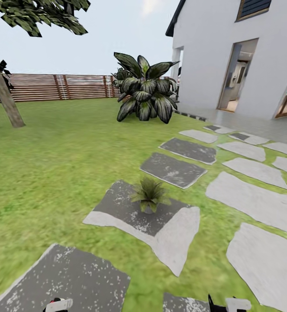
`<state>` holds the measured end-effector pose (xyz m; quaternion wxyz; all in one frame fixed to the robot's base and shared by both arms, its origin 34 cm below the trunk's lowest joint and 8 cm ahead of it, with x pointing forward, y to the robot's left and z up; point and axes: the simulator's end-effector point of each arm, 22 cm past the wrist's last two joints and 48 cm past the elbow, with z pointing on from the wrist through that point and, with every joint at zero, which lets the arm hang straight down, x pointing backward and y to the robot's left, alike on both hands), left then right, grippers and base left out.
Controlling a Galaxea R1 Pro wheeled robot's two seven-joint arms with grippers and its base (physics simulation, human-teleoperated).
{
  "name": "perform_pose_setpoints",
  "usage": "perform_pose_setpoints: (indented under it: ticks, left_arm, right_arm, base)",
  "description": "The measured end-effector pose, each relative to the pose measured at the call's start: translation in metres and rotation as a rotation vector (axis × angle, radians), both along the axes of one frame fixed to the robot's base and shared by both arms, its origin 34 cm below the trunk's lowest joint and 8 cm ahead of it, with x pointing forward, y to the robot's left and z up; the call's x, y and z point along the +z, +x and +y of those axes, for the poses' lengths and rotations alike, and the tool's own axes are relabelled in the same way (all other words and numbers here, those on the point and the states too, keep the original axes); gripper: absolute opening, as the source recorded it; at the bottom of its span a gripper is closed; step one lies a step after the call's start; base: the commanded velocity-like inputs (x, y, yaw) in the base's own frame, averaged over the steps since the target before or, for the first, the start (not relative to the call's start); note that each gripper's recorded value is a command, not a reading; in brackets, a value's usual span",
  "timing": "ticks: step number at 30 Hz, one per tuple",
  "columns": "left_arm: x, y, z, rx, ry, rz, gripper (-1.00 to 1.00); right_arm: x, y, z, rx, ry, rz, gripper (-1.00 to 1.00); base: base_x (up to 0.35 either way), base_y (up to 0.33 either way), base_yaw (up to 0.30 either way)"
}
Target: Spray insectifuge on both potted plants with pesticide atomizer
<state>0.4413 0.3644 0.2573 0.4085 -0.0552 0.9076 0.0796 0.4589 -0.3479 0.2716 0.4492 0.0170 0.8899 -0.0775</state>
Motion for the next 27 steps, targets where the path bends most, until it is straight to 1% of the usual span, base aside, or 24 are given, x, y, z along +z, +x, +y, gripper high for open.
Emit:
perform_pose_setpoints:
  ticks: [6,12,16,22,27]
  left_arm:
    - [0.002,0.002,0.0,0.0,0.0,-0.005,-1.0]
    - [0.005,0.005,0.001,0.0,0.001,-0.014,-1.0]
    - [0.005,0.005,-0.003,-0.001,-0.003,-0.016,-1.0]
    - [0.005,0.008,-0.012,-0.004,-0.015,-0.022,-1.0]
    - [0.005,0.009,-0.018,-0.03,-0.017,-0.021,-1.0]
  right_arm:
    - [0.002,0.002,0.001,0.0,0.001,-0.006,1.0]
    - [0.004,0.003,0.0,0.0,0.0,-0.012,1.0]
    - [0.005,0.004,-0.004,-0.003,-0.006,-0.015,1.0]
    - [0.008,0.003,-0.021,-0.01,-0.03,-0.016,1.0]
    - [0.007,0.003,-0.02,-0.011,-0.03,-0.013,1.0]
  base:
    - [0.336,0.128,-0.19]
    - [0.337,0.029,-0.184]
    - [0.332,-0.032,-0.034]
    - [0.309,-0.113,-0.004]
    - [0.161,-0.064,0.0]
